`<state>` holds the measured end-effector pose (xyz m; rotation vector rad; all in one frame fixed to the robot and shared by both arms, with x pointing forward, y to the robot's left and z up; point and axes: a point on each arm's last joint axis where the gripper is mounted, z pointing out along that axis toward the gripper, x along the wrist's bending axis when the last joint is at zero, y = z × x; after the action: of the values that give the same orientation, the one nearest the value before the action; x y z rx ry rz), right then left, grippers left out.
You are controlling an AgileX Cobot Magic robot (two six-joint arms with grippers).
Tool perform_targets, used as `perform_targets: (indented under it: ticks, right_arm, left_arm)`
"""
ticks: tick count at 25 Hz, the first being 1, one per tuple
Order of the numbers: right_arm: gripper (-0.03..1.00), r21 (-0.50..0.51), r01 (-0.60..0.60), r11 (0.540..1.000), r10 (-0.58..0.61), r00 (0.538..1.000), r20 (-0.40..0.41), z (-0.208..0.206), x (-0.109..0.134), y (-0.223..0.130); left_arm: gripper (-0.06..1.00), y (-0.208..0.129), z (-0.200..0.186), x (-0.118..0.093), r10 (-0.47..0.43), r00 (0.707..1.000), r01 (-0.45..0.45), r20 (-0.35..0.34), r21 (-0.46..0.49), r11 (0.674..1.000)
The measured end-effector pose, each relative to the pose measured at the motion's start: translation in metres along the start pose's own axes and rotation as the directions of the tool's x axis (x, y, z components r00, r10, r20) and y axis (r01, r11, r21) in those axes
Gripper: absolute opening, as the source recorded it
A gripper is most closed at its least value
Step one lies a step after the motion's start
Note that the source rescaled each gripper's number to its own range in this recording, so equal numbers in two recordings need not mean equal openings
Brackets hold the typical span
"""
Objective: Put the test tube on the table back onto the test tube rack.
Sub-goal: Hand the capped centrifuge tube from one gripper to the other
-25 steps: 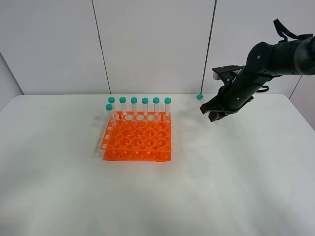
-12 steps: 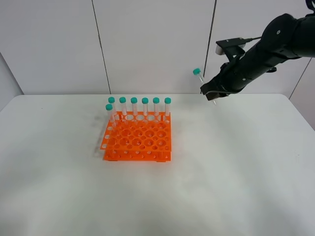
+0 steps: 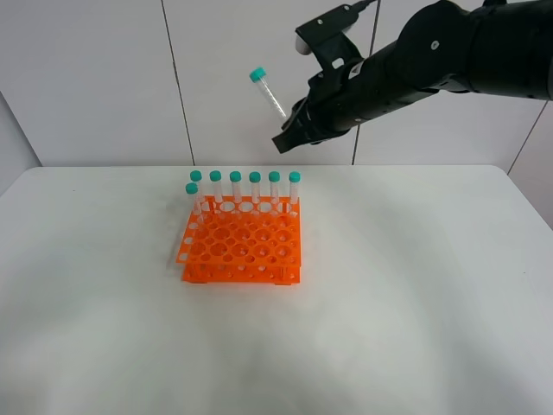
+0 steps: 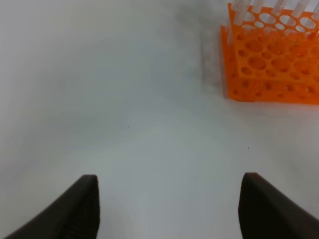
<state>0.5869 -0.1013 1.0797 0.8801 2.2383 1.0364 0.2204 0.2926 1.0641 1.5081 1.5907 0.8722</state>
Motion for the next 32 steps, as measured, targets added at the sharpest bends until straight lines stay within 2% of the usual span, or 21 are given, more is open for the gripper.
perform_targets:
  ticks: [5,8,11,14,23,26,28,32]
  right_arm:
    - [0.01,-0.16,0.015,0.987,-0.021,0.999,-0.03,0.0,0.037,0.023]
    - [0.01,-0.217,0.043,0.975,-0.057,0.997,-0.057,-0.001,0.059,0.032]
    - [0.01,-0.267,0.087,0.96,-0.109,0.992,-0.066,-0.002,0.082,0.032]
    - [0.01,-0.321,0.085,0.943,-0.104,0.994,-0.04,0.001,0.097,0.022]
    - [0.01,-0.331,-0.042,0.943,0.033,0.999,-0.032,0.014,0.104,-0.028]
    - [0.01,-0.403,-0.089,0.911,0.064,0.995,-0.075,0.013,0.108,-0.037]
    - [0.01,-0.427,-0.138,0.894,0.088,0.987,-0.134,0.012,0.112,-0.042]
    - [0.01,-0.411,-0.161,0.898,0.092,0.979,-0.183,0.013,0.109,-0.054]
  left_arm:
    - [1.0,0.0,0.0,0.0,0.0,1.0,0.0,0.0,0.0,1.0]
    - [1.0,0.0,0.0,0.0,0.0,1.0,0.0,0.0,0.0,1.0]
    - [1.0,0.0,0.0,0.0,0.0,1.0,0.0,0.0,0.0,1.0]
    - [1.0,0.0,0.0,0.0,0.0,1.0,0.0,0.0,0.0,1.0]
    - [1.0,0.0,0.0,0.0,0.0,1.0,0.0,0.0,0.0,1.0]
    - [1.0,0.0,0.0,0.0,0.0,1.0,0.0,0.0,0.0,1.0]
    - [1.0,0.0,0.0,0.0,0.0,1.0,0.0,0.0,0.0,1.0]
    - [1.0,0.0,0.0,0.0,0.0,1.0,0.0,0.0,0.0,1.0]
